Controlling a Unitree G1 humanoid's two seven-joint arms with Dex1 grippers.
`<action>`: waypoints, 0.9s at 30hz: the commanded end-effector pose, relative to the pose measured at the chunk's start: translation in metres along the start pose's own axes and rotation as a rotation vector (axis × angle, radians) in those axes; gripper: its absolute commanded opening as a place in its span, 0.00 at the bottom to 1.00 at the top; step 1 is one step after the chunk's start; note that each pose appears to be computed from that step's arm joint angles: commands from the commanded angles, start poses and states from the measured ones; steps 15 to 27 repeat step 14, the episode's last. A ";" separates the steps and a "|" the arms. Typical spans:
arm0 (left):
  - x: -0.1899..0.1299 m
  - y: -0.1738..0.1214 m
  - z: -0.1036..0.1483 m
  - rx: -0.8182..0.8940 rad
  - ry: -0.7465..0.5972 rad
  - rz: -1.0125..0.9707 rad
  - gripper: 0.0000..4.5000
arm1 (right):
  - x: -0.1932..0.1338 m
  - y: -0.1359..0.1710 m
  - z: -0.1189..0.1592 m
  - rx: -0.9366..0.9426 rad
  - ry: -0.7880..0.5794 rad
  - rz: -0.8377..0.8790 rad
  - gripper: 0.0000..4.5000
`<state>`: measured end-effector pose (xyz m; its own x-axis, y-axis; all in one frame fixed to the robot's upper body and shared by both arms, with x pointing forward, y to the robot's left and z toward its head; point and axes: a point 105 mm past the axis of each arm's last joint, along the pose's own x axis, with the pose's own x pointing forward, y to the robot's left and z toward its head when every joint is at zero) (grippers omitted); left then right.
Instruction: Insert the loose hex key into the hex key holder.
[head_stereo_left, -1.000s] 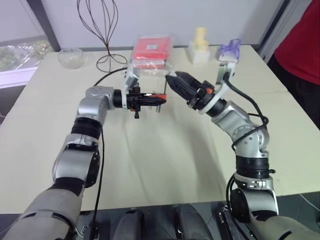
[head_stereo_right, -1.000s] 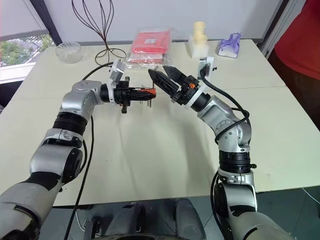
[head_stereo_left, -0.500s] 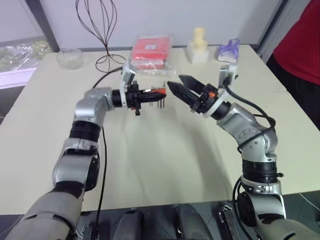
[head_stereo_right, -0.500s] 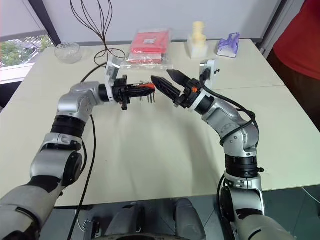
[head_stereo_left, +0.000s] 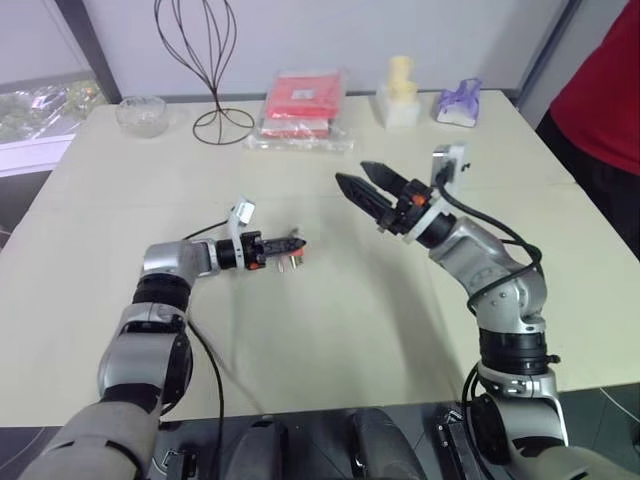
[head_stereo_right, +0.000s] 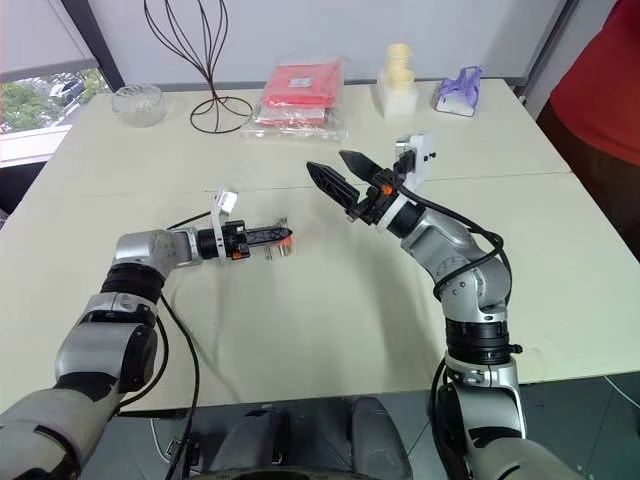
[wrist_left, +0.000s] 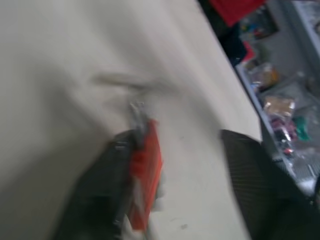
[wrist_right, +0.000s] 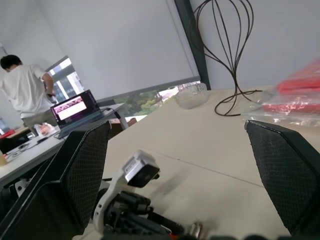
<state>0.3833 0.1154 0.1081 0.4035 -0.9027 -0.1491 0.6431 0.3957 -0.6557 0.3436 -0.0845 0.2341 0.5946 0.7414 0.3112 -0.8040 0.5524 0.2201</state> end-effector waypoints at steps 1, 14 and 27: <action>-0.012 0.013 0.009 0.042 -0.016 0.104 0.99 | 0.002 0.002 0.011 -0.023 -0.043 0.008 1.00; -0.068 -0.016 0.059 0.578 -0.299 0.323 0.99 | -0.021 -0.013 0.005 -0.003 -0.057 -0.117 1.00; -0.068 -0.016 0.059 0.578 -0.299 0.323 0.99 | -0.021 -0.013 0.005 -0.003 -0.057 -0.117 1.00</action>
